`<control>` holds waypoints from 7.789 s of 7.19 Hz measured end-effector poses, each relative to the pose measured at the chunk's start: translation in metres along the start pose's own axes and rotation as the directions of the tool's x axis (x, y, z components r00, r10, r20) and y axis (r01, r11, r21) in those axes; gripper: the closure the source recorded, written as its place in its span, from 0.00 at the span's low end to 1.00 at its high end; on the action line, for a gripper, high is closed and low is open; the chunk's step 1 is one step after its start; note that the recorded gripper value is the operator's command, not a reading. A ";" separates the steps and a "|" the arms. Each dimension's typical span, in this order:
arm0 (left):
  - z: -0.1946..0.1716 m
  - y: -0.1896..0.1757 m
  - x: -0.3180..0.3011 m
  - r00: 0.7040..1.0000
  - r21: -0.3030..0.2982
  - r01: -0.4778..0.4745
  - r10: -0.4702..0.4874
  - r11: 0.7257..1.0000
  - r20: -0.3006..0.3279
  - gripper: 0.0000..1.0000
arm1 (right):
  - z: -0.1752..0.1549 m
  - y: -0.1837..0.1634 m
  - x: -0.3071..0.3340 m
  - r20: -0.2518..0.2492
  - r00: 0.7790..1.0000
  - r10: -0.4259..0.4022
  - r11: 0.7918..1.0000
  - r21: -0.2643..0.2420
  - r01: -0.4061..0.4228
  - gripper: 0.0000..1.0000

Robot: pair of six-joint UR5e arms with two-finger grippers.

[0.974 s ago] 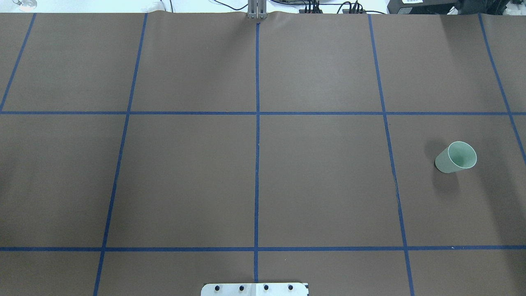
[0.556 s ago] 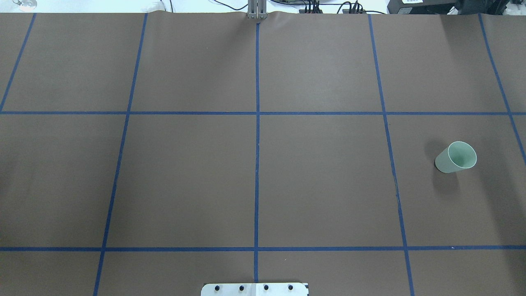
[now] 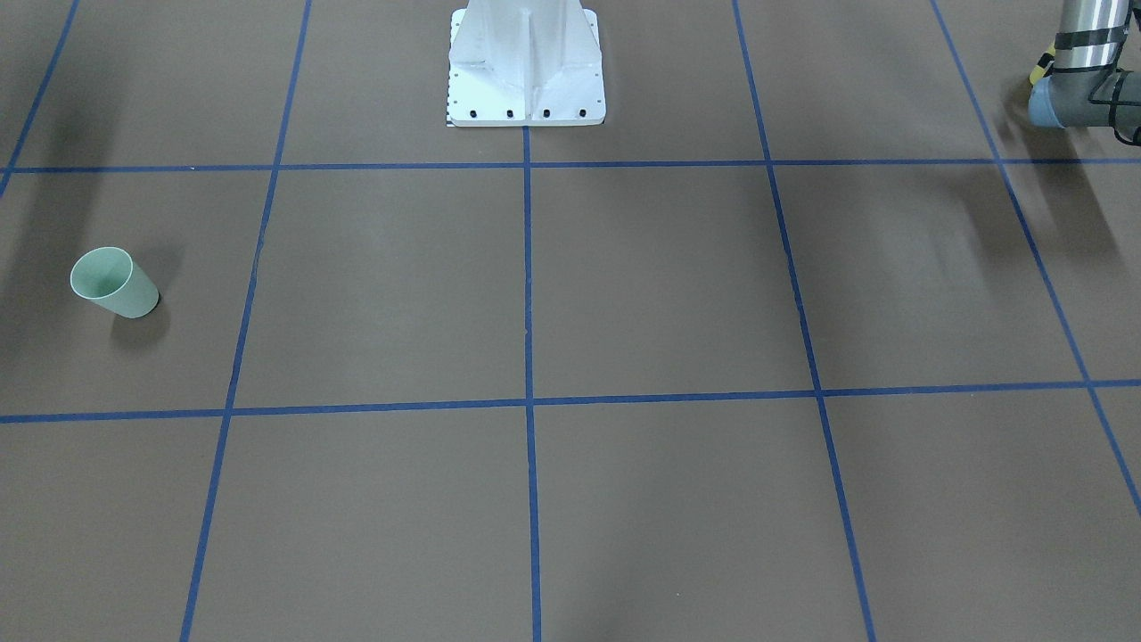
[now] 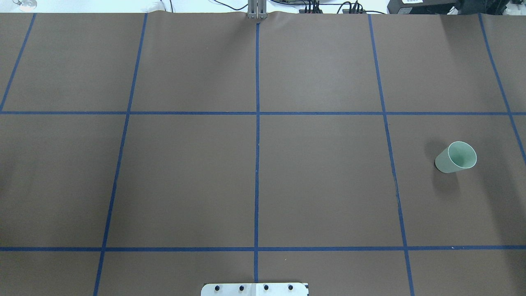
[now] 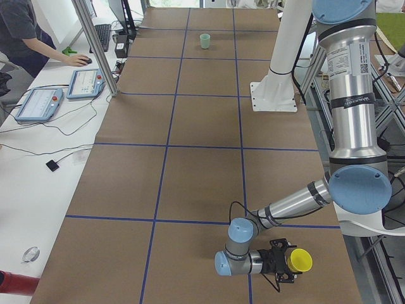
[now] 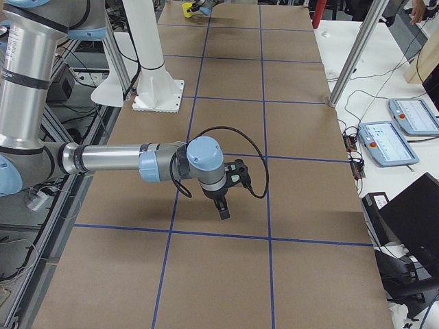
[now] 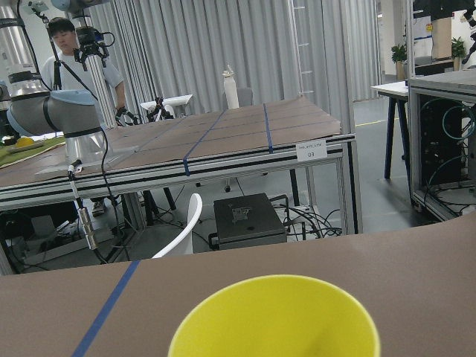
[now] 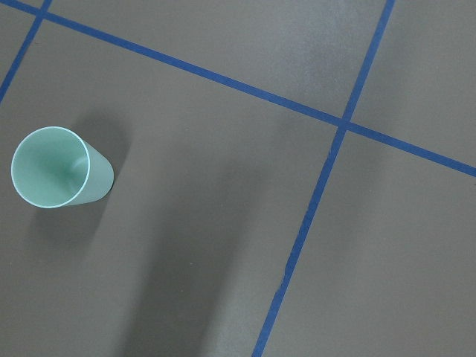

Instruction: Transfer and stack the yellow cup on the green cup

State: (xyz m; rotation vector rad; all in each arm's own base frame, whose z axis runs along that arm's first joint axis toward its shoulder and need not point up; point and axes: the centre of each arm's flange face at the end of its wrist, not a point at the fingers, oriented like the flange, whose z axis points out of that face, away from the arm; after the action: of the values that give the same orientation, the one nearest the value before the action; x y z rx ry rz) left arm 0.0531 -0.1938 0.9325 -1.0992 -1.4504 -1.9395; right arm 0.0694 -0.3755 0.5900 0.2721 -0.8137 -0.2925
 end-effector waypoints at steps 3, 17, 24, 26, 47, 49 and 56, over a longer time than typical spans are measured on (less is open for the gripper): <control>-0.002 0.004 -0.002 1.000 -0.009 0.015 -0.015 1.000 -0.011 0.05 | 0.002 0.001 0.002 0.001 1.000 0.005 1.000 -0.004 -0.005 0.00; 0.000 0.021 -0.026 0.982 0.169 0.048 -0.015 0.984 -0.189 1.00 | 0.006 0.001 0.007 0.006 1.000 0.017 1.000 -0.011 -0.017 0.00; -0.022 -0.002 -0.008 0.873 0.390 0.117 0.093 0.913 -0.478 1.00 | 0.004 -0.011 0.004 0.021 1.000 0.017 1.000 0.007 -0.017 0.00; -0.036 -0.005 -0.007 0.806 0.440 0.136 0.159 0.888 -0.570 1.00 | 0.003 -0.015 0.004 0.025 1.000 0.013 1.000 0.012 -0.014 0.00; -0.264 -0.078 -0.030 -0.445 0.503 0.171 0.522 0.847 -0.728 1.00 | 0.006 -0.017 0.015 0.021 0.991 0.128 0.992 0.008 -0.129 0.00; -0.278 -0.086 -0.051 -0.541 0.491 0.195 0.511 0.849 -0.668 1.00 | 0.003 -0.024 0.013 0.022 0.985 0.169 0.985 0.016 -0.170 0.00; -0.327 -0.111 -0.160 -0.829 0.448 0.206 0.398 0.870 -0.393 1.00 | 0.002 -0.027 0.009 0.061 0.980 0.189 0.982 0.020 -0.190 0.00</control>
State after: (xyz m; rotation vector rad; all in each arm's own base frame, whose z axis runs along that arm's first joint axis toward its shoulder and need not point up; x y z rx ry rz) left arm -0.0445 -0.4794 0.7005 1.0870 0.1282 -0.9057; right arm 0.0700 -0.4041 0.5879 0.2088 -0.8956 -0.1114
